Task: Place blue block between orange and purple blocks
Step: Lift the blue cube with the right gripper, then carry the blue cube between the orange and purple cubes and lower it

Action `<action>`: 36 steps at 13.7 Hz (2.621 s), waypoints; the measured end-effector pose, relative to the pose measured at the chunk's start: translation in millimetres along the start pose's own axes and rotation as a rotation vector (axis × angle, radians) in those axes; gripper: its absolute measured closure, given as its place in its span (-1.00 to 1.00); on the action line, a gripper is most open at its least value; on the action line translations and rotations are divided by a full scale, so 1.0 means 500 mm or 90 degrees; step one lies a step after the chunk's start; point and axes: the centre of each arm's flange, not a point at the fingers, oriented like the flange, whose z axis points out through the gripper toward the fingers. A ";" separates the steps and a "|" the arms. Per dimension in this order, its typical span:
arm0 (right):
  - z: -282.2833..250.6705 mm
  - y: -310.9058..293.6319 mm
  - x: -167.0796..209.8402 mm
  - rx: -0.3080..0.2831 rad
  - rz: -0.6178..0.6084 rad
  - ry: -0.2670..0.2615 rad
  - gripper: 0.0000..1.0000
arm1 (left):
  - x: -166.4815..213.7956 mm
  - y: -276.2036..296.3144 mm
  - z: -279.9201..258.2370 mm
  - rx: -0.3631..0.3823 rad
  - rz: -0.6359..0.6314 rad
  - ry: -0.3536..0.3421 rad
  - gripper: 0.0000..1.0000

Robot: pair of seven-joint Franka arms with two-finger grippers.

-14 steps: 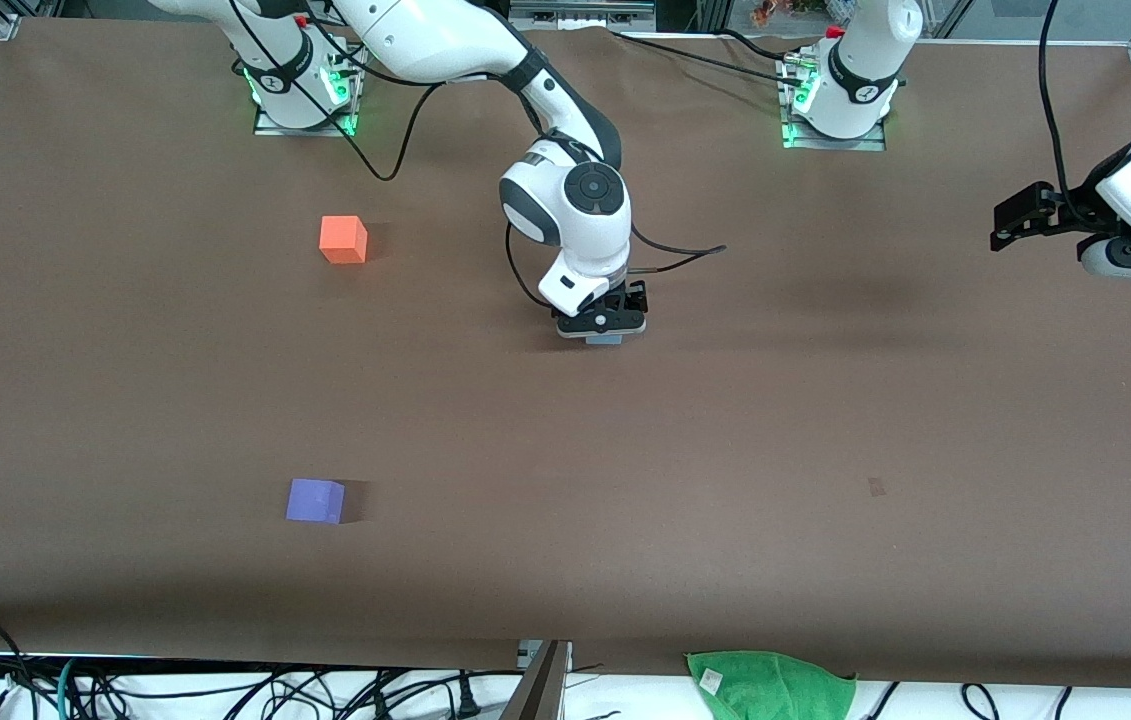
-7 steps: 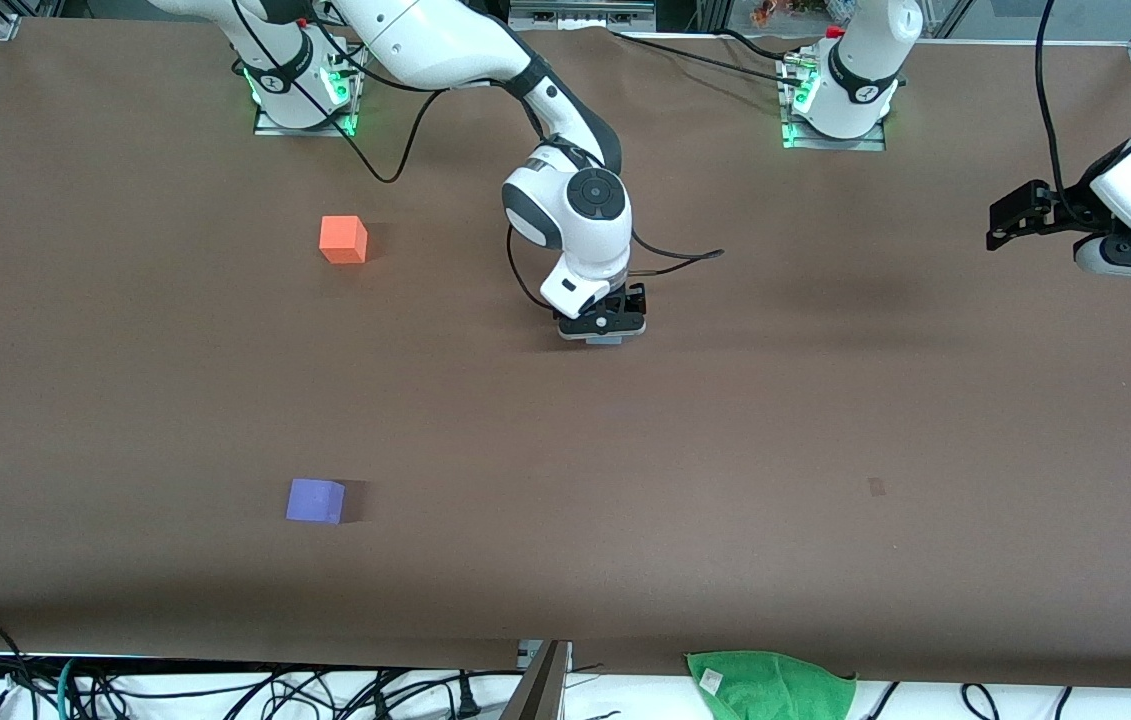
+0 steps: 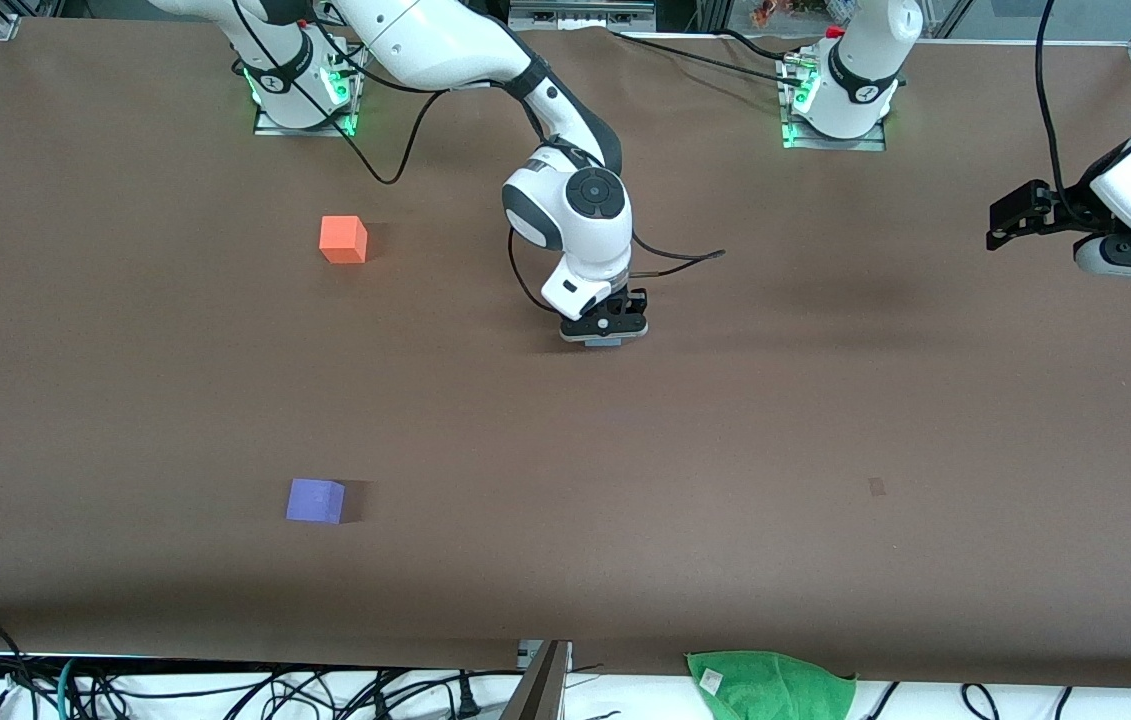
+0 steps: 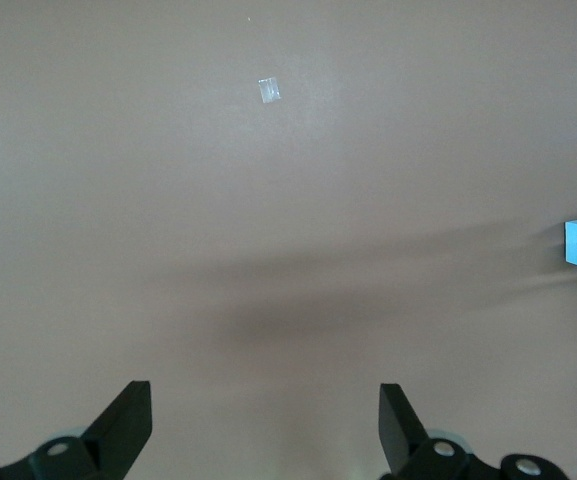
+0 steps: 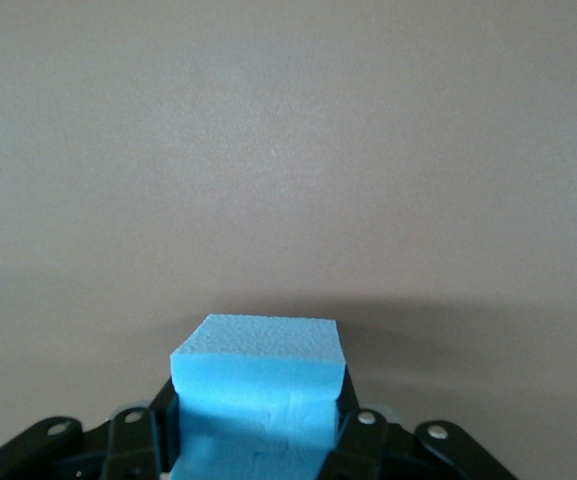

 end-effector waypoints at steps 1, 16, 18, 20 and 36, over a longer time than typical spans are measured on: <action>-0.008 0.001 0.007 0.001 0.002 0.004 -0.09 | 0.000 0.000 0.000 0.000 0.000 0.000 -1.00; -0.298 0.495 0.244 -0.116 0.058 -0.109 -0.09 | 0.000 0.000 -0.002 0.000 0.000 0.001 -1.00; -0.295 0.579 0.245 -0.127 0.050 -0.123 -0.09 | 0.000 0.000 -0.002 0.000 0.000 0.001 -1.00; -0.288 0.659 0.242 -0.115 0.048 -0.137 -0.09 | 0.000 0.000 -0.002 0.000 0.000 0.001 -1.00; -0.122 0.891 0.106 -0.068 0.024 -0.030 -0.09 | 0.000 0.001 -0.003 0.000 0.001 0.002 -1.00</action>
